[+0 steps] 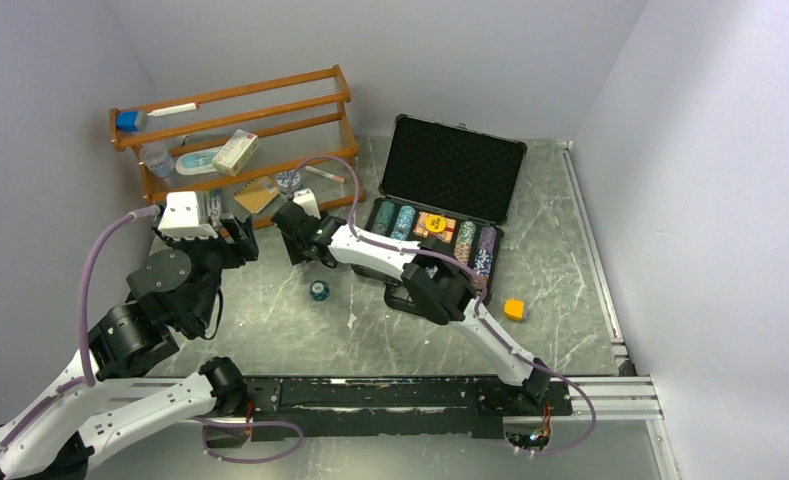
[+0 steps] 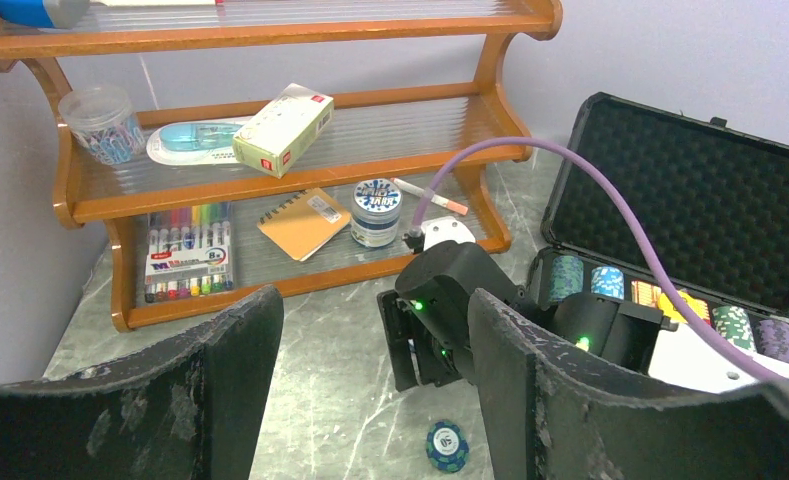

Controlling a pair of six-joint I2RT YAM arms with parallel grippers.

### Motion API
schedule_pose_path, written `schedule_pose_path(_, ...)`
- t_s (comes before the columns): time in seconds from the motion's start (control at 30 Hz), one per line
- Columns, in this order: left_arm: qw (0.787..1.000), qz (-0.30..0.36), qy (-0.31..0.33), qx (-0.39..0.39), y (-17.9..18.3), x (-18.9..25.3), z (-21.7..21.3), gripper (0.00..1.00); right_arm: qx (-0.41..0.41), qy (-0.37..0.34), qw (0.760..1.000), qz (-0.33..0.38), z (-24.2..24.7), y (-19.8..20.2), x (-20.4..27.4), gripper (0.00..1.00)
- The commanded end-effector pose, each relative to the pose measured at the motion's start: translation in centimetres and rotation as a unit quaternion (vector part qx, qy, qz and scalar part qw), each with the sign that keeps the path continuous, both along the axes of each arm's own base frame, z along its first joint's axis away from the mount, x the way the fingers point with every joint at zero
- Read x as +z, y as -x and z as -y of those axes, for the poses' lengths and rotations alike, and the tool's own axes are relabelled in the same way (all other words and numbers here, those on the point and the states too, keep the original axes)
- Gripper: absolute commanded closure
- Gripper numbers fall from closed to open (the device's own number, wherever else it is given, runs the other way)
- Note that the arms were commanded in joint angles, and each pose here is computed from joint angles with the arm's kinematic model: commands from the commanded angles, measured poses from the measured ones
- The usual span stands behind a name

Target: Pack up texas hold em set

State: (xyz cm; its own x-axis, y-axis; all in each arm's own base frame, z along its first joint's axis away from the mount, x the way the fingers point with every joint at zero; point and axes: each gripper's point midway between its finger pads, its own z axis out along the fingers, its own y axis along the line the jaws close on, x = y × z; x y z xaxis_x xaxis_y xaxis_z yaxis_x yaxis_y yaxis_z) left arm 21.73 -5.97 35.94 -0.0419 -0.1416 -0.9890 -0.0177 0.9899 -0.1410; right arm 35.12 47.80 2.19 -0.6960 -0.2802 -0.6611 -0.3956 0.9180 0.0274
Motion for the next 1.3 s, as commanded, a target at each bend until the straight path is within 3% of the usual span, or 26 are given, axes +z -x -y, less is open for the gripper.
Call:
schedule_pose_path(0.0, 1.000, 0.001, -0.001, 0.008, -0.1, -0.1, -0.1, 0.28, -0.019, 0.002, 1.000, -0.007, 0.1, -1.7, -2.0, 0.33)
schedule_pose_path(0.3, 1.000, 0.002, -0.002, 0.006, -0.1, -0.1, -0.1, 0.27, -0.022, -0.003, 0.998, -0.054, 0.1, -1.4, -4.1, 0.46)
schedule_pose_path(0.6, 1.000, 0.003, 0.000, 0.007, -0.1, 0.0, -0.2, 0.27, 0.009, 0.052, 0.995, -0.080, 1.3, -0.1, -4.5, 0.52)
schedule_pose_path(0.9, 1.000, 0.001, -0.002, 0.006, -0.1, -0.1, -0.1, 0.28, 0.076, 0.119, 0.983, -0.119, 4.6, 4.1, -4.7, 0.63)
schedule_pose_path(1.27, 1.000, 0.000, -0.001, 0.003, -0.2, -0.1, 0.1, 0.27, 0.099, 0.136, 0.975, -0.143, 8.3, 7.5, -3.0, 0.62)
